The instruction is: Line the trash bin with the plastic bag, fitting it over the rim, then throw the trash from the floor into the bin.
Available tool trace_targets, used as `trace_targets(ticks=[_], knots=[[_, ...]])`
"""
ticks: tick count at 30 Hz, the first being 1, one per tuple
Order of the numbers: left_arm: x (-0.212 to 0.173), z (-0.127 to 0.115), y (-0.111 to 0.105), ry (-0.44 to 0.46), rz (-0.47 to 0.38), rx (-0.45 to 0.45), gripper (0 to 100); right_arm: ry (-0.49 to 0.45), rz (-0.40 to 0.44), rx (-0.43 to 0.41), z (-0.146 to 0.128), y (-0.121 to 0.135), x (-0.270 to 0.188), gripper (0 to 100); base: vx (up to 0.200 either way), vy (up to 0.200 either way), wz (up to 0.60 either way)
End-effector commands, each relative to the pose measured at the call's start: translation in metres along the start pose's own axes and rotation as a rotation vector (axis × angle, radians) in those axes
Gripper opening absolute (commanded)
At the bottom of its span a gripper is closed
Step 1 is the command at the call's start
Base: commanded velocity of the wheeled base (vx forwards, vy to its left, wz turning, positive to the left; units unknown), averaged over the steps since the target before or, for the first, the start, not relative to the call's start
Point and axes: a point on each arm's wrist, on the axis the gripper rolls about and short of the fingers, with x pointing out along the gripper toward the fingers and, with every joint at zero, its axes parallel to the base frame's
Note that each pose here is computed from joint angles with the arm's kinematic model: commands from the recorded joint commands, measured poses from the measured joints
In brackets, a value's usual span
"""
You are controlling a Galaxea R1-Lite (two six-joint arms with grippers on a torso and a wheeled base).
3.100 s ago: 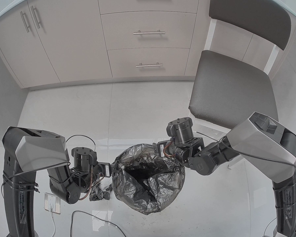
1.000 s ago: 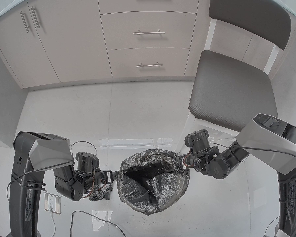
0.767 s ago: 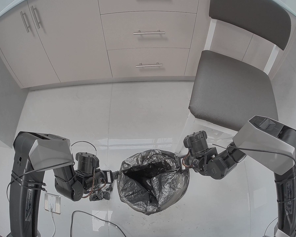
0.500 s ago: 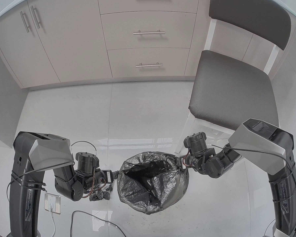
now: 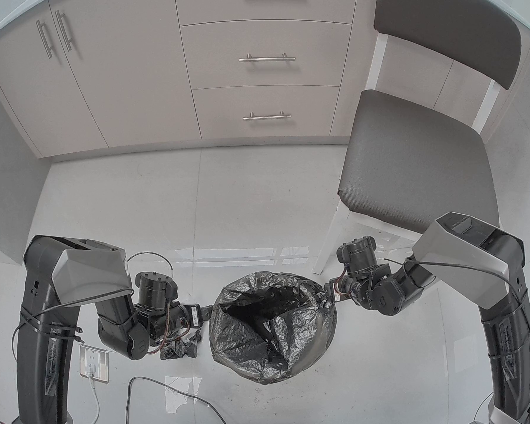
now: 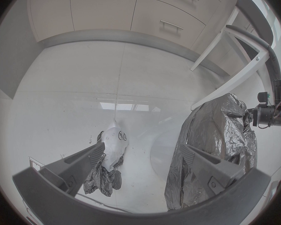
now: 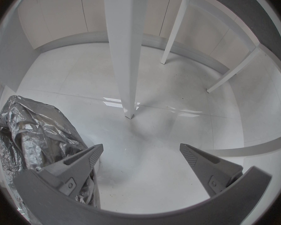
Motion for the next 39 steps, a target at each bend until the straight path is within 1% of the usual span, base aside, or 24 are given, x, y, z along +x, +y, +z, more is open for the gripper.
trace_targets(ticks=[1,4,6,7,8,11,12,14,19,22,23,24,25,26,28,29,39], knots=[[0.000,0.000,0.000,0.001,0.000,-0.002,100,-0.058,0.019,-0.012,0.025,-0.009,-0.030,100,0.000,0.000,0.00],[0.000,0.000,0.000,-0.001,0.001,-0.002,100,-0.090,0.032,-0.019,0.039,-0.015,-0.058,100,0.000,0.000,0.00],[0.000,0.000,0.000,0.000,0.002,-0.002,100,-0.094,0.035,-0.022,0.039,-0.016,-0.066,100,0.000,0.000,0.00],[0.000,0.000,0.000,-0.001,0.000,-0.002,100,-0.097,0.053,-0.028,0.039,-0.017,-0.081,100,0.000,0.000,0.00],[0.000,-0.001,0.000,0.001,0.000,-0.002,100,-0.095,0.058,-0.030,0.038,-0.017,-0.084,100,0.000,0.000,0.00],[0.000,-0.001,0.000,0.001,0.000,-0.002,100,-0.045,0.086,-0.060,0.017,-0.017,-0.102,100,0.000,0.000,0.00],[0.000,-0.001,0.000,0.001,0.000,-0.002,100,-0.023,0.095,-0.073,0.008,-0.015,-0.107,100,0.000,0.000,0.00],[0.000,-0.001,0.000,0.002,0.002,-0.002,100,-0.006,0.116,-0.085,-0.005,-0.009,-0.115,100,0.000,0.000,0.00],[0.000,-0.001,0.000,0.002,0.001,-0.002,100,0.004,0.159,-0.115,-0.029,0.011,-0.116,100,0.000,0.000,0.00],[0.000,-0.001,0.000,0.002,0.002,-0.002,100,0.007,0.185,-0.143,-0.039,0.025,-0.114,100,0.000,0.000,0.00],[0.000,-0.001,0.000,0.002,0.002,-0.002,100,0.007,0.185,-0.143,-0.039,0.025,-0.114,100,0.000,0.000,0.00],[0.000,-0.001,0.000,0.001,0.000,-0.002,100,0.014,0.203,-0.165,-0.045,0.035,-0.115,100,0.000,0.000,0.00],[0.000,-0.001,0.000,0.002,0.001,-0.002,100,0.015,0.205,-0.166,-0.045,0.036,-0.115,100,0.000,0.000,0.00],[0.000,-0.001,0.000,0.002,0.001,-0.002,100,0.021,0.217,-0.183,-0.050,0.043,-0.115,100,0.000,0.000,0.00],[0.000,-0.001,0.000,0.000,0.002,-0.002,100,0.022,0.218,-0.185,-0.051,0.044,-0.115,100,0.000,0.000,0.00],[0.000,-0.001,0.000,0.001,0.000,-0.002,100,0.033,0.227,-0.200,-0.057,0.052,-0.110,100,0.000,0.000,0.00],[0.000,-0.001,0.000,0.000,0.002,-0.002,100,0.000,0.252,-0.209,-0.051,0.075,-0.100,100,0.000,0.000,0.00]])
